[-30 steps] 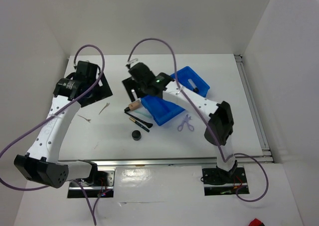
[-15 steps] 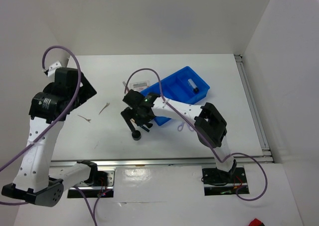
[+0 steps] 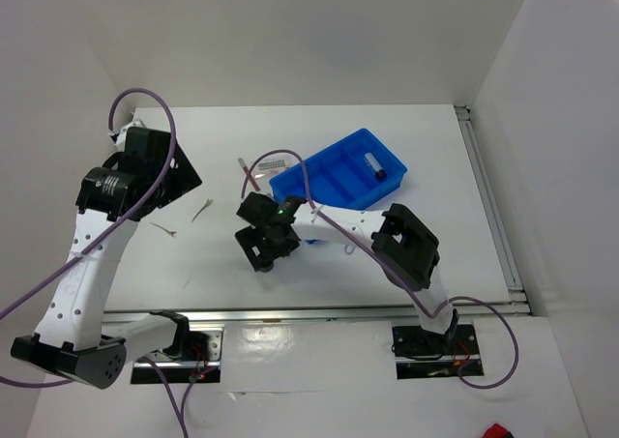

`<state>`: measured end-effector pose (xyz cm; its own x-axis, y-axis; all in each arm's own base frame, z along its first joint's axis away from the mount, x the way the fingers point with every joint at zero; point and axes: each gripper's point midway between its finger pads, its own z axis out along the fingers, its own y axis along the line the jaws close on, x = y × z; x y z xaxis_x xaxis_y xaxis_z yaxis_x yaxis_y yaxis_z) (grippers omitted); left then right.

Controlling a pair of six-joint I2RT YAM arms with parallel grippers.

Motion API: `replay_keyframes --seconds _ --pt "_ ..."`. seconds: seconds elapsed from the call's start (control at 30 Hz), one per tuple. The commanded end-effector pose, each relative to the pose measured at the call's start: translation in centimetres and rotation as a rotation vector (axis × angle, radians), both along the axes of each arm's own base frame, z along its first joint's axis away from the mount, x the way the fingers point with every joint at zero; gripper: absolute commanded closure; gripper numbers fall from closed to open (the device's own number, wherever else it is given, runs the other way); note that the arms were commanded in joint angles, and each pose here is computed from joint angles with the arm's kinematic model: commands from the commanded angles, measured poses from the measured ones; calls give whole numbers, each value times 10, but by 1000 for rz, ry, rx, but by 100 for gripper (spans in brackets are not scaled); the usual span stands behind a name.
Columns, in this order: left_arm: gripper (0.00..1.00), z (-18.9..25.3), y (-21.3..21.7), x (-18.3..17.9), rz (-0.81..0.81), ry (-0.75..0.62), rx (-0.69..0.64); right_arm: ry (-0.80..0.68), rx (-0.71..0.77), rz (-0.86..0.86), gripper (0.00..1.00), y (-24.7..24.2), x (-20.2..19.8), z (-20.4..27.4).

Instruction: Organize the makeup

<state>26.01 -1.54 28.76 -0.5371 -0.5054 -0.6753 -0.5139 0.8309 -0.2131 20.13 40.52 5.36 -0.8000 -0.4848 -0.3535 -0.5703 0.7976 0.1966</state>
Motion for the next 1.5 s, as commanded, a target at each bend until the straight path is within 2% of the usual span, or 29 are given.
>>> replay_keyframes --seconds 0.0,0.27,0.4,0.5,0.63,0.73,0.87,1.13,1.17,1.3,1.47 --pt "0 8 2 -2 -5 -39 4 -50 42 -20 16 22 11 2" --pt "0 12 6 -1 -6 -39 30 -75 -20 -45 17 27 16 -18" --pt "0 12 8 -1 0 -40 36 -49 -37 -37 30 33 11 -28" --pt "0 12 8 -1 1 -40 36 -64 -43 -49 44 34 10 -28" --pt "0 16 8 -1 -6 -47 41 -85 -8 -31 55 44 10 3" --pt "0 17 8 1 -5 -57 39 -132 -3 -18 58 43 13 28" --pt "0 20 7 2 -5 -66 37 -244 70 -38 59 39 25 92" --pt "0 15 10 7 9 -44 57 -359 56 -266 59 -42 119 143" --pt "0 15 10 7 9 -44 58 -373 62 -335 59 -63 144 150" --pt "0 10 8 10 -4 -29 49 -400 106 -495 59 -121 197 169" --pt "0 -20 -4 21 -85 74 33 -450 132 -673 59 -196 256 174"
